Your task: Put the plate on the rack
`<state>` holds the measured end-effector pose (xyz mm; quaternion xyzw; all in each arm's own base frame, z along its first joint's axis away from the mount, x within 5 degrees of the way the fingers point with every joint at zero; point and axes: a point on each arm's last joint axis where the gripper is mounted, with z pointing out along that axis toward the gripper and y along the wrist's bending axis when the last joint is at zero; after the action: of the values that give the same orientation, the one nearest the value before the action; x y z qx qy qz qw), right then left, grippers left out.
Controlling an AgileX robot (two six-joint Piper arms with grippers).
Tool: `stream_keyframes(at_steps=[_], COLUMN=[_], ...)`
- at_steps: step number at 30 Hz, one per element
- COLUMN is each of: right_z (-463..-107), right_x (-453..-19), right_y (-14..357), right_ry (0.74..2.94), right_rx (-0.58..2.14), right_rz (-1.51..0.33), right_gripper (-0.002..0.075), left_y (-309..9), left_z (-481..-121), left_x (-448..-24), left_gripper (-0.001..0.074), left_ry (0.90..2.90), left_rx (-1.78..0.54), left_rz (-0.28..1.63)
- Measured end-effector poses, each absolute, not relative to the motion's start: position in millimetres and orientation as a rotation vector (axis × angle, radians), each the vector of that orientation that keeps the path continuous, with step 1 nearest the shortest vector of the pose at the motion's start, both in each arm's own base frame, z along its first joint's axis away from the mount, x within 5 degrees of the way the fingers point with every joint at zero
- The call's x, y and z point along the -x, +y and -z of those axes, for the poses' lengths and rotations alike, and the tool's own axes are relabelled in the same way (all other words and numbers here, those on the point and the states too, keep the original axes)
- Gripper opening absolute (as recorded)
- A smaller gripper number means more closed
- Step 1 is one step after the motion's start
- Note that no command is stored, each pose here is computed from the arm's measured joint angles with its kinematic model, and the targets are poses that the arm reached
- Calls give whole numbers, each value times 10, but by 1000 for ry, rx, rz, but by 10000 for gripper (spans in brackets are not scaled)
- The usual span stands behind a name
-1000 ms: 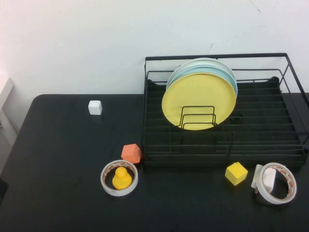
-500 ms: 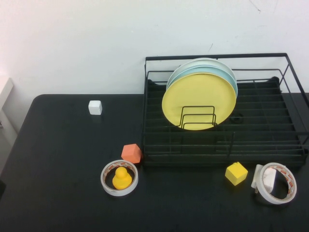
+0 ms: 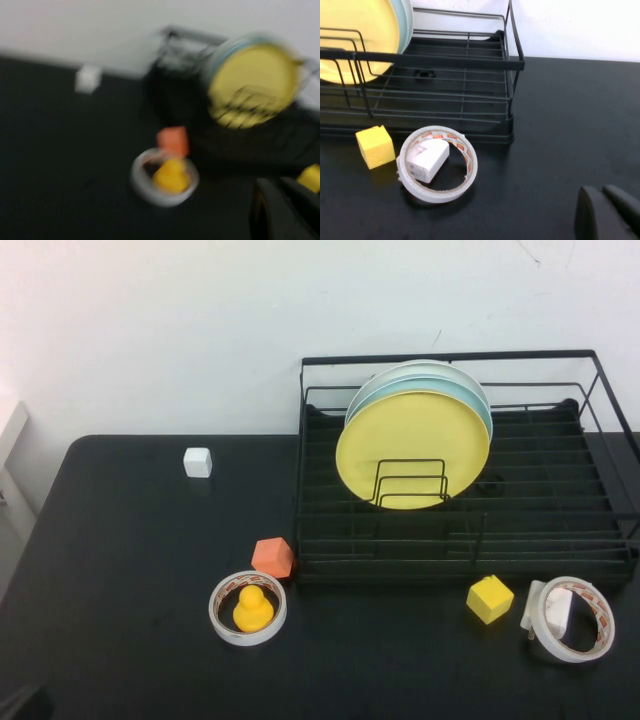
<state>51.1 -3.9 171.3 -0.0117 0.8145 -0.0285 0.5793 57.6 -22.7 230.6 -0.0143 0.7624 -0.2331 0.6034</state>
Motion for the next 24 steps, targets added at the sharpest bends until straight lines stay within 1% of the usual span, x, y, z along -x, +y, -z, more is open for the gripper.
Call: stream_keyframes(at_steps=[1, 3, 8, 10, 17, 20, 24], right_z=[-1713, -1713, -1713, -1713, -1713, -1713, -1713], right_x=[-511, -511, -511, -511, -511, -511, -511], right_y=[-39, -39, -37, -37, -37, -37, -37], right_ry=[1904, 1904, 1904, 1904, 1905, 1905, 1905], right_rx=[27, 27, 28, 28, 26, 26, 28], right_rz=[67, 67, 63, 63, 61, 61, 62], right_gripper=[-1, -1, -1, -1, -1, -1, -1], left_y=[-202, -142, -36, -24, -34, -39, -20], left_z=[-2241, -2168, -2109, -2049, -1791, -1792, -1772], left_x=[-560, -511, -461, -476, -535, -536, -532], left_gripper=[-2, -2, -2, -2, -2, -2, -2], left_ry=[1819, 1863, 1815, 1818, 1814, 1805, 1822], left_rx=[67, 115, 100, 88, 78, 117, 171], left_rz=[508, 425, 221, 184, 180, 211, 196])
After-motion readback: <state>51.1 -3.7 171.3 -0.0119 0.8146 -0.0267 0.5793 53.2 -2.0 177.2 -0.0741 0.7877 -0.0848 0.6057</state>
